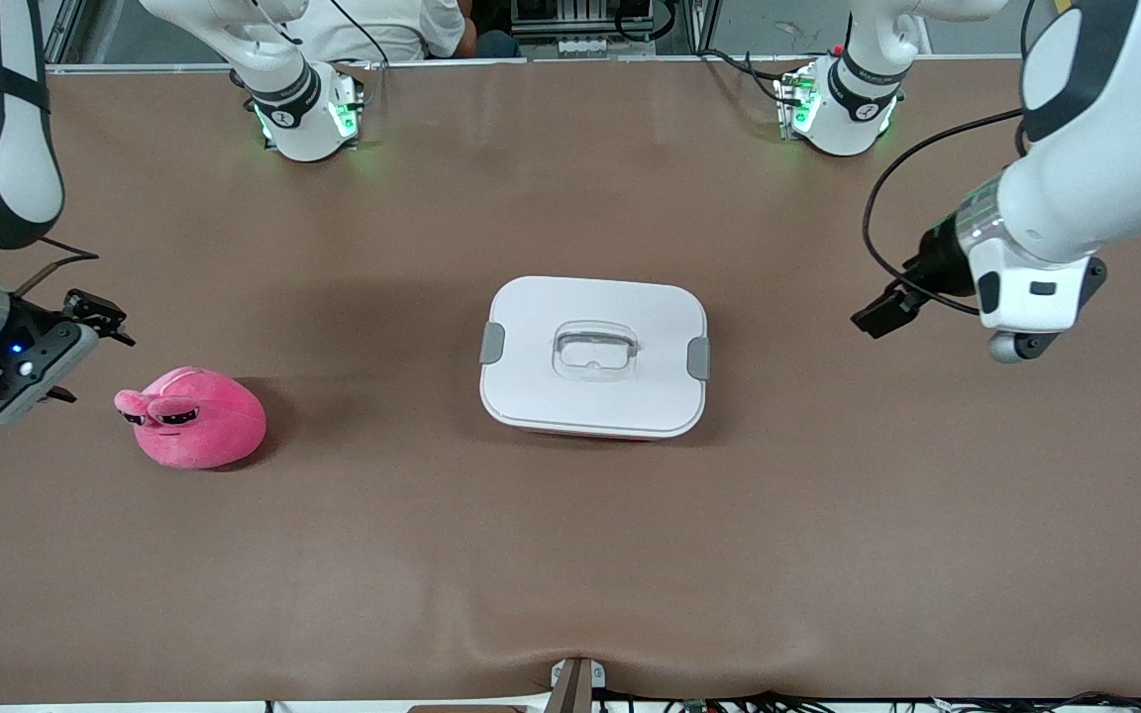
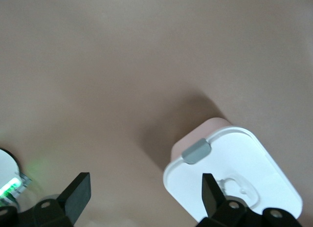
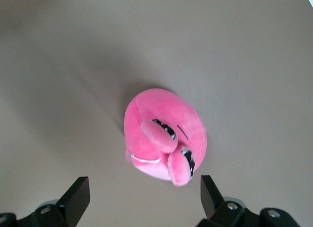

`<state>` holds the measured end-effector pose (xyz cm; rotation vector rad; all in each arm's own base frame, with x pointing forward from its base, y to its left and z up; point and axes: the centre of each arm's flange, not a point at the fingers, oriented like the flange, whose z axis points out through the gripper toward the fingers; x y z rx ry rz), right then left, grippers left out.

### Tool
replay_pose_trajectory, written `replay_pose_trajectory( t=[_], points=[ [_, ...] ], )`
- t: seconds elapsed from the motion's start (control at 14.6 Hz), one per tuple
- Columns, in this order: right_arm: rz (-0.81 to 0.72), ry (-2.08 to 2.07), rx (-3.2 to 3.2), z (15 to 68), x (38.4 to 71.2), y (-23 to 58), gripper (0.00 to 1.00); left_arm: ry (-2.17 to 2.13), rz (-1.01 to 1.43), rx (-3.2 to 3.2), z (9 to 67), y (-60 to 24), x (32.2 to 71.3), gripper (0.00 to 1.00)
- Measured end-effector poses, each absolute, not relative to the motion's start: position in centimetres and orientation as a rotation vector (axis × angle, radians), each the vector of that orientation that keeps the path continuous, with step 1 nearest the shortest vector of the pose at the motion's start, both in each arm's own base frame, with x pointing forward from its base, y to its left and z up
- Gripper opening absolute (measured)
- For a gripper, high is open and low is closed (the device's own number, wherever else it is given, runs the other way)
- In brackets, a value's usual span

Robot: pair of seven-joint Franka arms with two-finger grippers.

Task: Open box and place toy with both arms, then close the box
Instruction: 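Reach the right gripper to the plush while the left gripper reaches the handle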

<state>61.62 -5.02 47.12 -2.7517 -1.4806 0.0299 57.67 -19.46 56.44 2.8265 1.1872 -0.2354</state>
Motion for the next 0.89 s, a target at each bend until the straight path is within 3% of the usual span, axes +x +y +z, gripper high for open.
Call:
replay_pose_trajectory(
  t=[0.55, 0.89],
  points=[
    [0.025, -2.117, -2.306, 40.3, 64.3, -2.4, 1.00, 1.489, -0.222, 2.695, 53.2, -28.5, 56.6, 1.00],
    [0.062, -2.198, -2.200, 36.4, 64.6, -2.6, 1.00, 1.701, -0.212, 2.569, 50.6, -34.3, 55.4, 1.00]
  ],
)
